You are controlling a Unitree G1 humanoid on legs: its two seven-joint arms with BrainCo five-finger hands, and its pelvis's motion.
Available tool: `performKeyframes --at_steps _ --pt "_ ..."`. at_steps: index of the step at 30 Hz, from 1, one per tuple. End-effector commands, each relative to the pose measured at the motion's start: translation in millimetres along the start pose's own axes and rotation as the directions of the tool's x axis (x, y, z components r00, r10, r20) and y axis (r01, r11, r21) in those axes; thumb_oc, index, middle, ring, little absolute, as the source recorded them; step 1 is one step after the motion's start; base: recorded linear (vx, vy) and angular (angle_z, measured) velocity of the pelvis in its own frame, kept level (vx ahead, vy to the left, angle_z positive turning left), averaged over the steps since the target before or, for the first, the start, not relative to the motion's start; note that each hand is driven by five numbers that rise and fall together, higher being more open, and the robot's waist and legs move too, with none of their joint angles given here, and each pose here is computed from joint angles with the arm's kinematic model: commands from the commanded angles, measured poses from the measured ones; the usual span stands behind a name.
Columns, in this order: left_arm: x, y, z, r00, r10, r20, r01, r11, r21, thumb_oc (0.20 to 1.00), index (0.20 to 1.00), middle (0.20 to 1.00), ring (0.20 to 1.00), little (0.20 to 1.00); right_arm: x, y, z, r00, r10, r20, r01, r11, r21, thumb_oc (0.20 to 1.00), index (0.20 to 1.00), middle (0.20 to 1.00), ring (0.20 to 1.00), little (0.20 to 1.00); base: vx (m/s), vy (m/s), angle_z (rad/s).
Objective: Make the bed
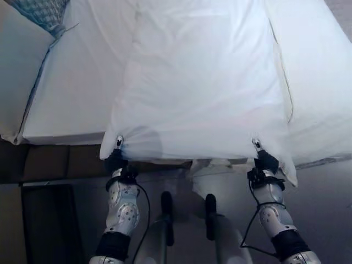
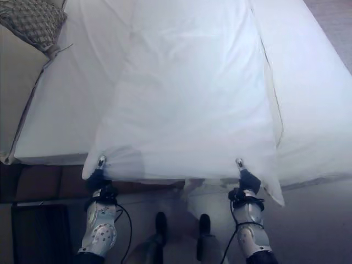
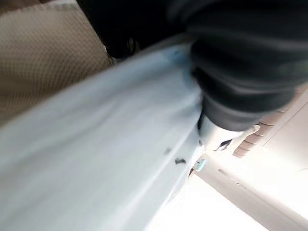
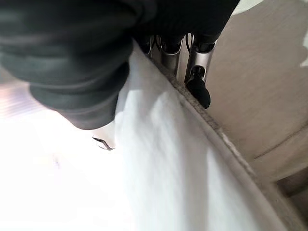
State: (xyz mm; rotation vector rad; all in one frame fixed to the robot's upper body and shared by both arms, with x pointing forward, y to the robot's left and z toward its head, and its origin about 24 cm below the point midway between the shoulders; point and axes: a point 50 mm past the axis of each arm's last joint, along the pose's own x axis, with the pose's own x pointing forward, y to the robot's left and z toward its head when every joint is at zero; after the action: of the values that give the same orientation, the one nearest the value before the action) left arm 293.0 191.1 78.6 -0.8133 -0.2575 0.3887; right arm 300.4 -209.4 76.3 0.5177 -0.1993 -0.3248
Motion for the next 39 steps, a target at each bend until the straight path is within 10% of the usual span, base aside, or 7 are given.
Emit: performKeyframes --at_steps 1,10,21,32,38,39 --pt "22 -17 95 0.907 -0.083 0.412 0.101 0.995 -0.022 0.2 0.2 0.2 0.2 0.2 18 13 75 0.942 0.049 0.332 -0.039 0.999 -0.037 0.2 0.2 0.2 0.2 0.2 -0.06 0.063 0.05" --pt "2 -15 117 0.852 -0.156 0.499 0.201 0.979 -0.036 0.2 0.2 0.2 0.2 0.2 -12 21 84 0.896 0.208 0.393 -0.178 0.978 -0.112 0.2 0.2 0.2 0.2 0.2 -0.02 0.039 0.01" --pt "-30 120 49 0.941 0.298 0.16 -0.315 0.944 0.095 0.2 0.2 0.2 0.2 0.2 -70 -115 -41 0.953 -0.16 -0.257 0.056 0.927 -0.371 0.2 0.2 0.2 0.2 0.2 0.0 0.003 0.0" --pt "-107 239 -21 0.569 0.809 -0.146 -0.607 0.534 0.588 0.2 0.2 0.2 0.2 0.2 -145 -192 -108 0.595 -0.57 -0.567 0.118 0.76 -0.639 0.2 0.2 0.2 0.2 0.2 0.04 0.011 0.08" --pt "-120 246 -23 0.532 0.829 -0.171 -0.598 0.511 0.618 0.2 0.2 0.2 0.2 0.2 -158 -198 -111 0.548 -0.599 -0.583 0.117 0.746 -0.656 0.2 0.2 0.2 0.2 0.2 0.04 0.006 0.0" --pt "-120 246 -24 0.529 0.831 -0.173 -0.596 0.508 0.622 0.2 0.2 0.2 0.2 0.2 -158 -197 -112 0.547 -0.601 -0.583 0.12 0.745 -0.656 0.95 0.95 0.95 0.95 0.95 0.0 0.0 0.0"
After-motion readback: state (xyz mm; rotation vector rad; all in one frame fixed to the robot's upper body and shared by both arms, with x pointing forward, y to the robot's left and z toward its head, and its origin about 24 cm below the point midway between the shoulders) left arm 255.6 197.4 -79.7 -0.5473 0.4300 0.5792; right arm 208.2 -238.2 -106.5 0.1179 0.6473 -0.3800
